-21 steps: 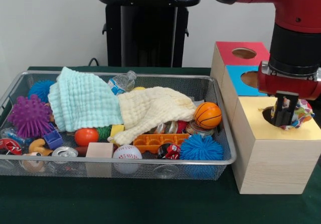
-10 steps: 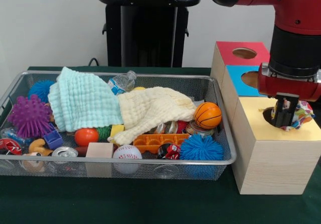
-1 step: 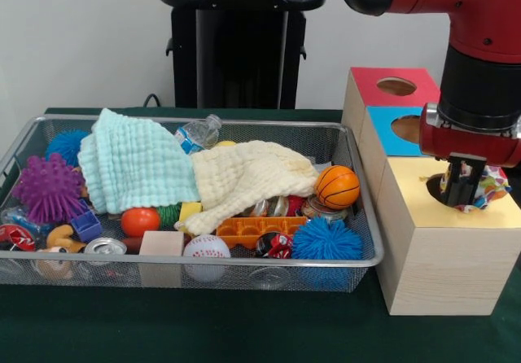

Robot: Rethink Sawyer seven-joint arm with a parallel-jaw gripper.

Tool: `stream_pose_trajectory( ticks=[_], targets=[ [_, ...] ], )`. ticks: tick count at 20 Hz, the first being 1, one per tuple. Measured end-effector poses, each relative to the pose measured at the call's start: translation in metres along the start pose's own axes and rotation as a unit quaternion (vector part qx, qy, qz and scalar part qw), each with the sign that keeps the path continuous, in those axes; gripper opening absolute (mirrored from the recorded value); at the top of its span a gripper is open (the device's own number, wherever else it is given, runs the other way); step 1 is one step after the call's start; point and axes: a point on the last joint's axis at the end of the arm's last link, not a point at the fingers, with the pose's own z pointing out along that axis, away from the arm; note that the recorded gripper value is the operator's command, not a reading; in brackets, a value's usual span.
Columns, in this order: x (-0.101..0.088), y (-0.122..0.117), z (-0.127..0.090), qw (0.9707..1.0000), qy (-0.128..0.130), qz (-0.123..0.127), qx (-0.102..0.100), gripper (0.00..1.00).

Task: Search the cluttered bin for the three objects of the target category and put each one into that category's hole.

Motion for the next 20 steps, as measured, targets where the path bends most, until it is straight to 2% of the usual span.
stream_pose_trajectory(
  ticks=[20],
  targets=[
    [-0.0023, -0.0009, 0.0006, 1.0, 0.005, -0.002, -0.004, 0.0]
  ],
)
